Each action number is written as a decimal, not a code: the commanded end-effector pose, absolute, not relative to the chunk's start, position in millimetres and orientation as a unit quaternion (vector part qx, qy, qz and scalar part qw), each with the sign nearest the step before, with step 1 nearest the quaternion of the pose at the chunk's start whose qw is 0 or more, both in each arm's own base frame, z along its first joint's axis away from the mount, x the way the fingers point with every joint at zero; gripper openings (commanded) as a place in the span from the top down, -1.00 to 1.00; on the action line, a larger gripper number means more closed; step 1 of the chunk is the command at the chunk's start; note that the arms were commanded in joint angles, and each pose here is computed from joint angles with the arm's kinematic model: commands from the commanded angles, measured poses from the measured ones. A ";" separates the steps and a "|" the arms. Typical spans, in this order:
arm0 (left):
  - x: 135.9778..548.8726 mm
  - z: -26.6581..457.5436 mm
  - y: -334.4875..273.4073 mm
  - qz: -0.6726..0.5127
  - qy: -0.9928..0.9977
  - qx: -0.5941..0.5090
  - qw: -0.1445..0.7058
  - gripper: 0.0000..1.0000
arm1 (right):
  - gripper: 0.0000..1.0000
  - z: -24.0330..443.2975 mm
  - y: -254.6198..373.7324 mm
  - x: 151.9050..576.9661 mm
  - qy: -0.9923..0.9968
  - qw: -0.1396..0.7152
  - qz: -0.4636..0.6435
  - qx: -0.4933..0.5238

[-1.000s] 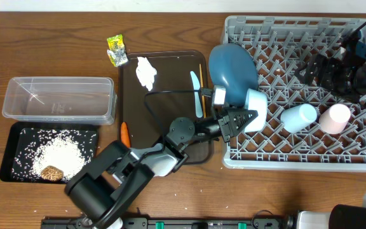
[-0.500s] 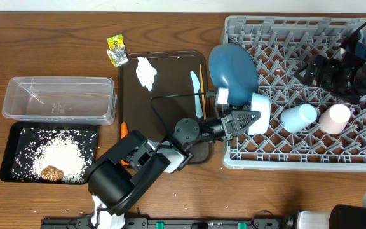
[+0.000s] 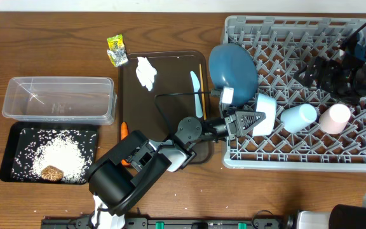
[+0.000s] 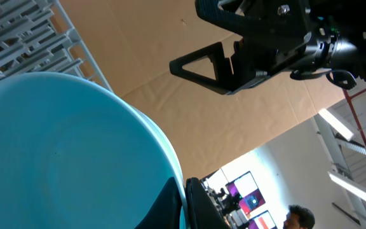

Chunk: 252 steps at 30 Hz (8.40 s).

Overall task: Sort waste into correct bins and load items into the dishwasher rack
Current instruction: 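Lower the light blue bowl into the rack beside the plate, then open the left gripper, release the bowl, and pull back, then grasp the orange carrot on the brown tray with the left gripper, then carry the carrot left and drop it onto the black tray, then grasp the white tissue on the brown tray with the left gripper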

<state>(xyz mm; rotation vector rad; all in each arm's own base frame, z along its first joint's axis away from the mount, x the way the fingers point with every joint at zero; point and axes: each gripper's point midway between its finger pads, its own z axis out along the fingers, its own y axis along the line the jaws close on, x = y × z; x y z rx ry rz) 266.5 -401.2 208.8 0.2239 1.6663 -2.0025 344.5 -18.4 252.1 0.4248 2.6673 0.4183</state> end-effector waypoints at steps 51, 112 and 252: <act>246.5 175.2 -388.6 -0.671 0.720 0.044 0.170 -0.96 | -0.98 252.2 -17.9 345.4 0.958 0.205 0.146 0.140; 255.9 10.5 -29.3 0.041 0.994 -0.086 0.061 -0.04 | -0.98 253.0 -17.6 347.2 0.957 0.209 0.146 0.137; 441.9 86.0 -91.4 -0.053 0.925 0.006 0.377 -0.33 | -0.99 251.8 -17.1 344.5 0.959 0.204 0.144 0.131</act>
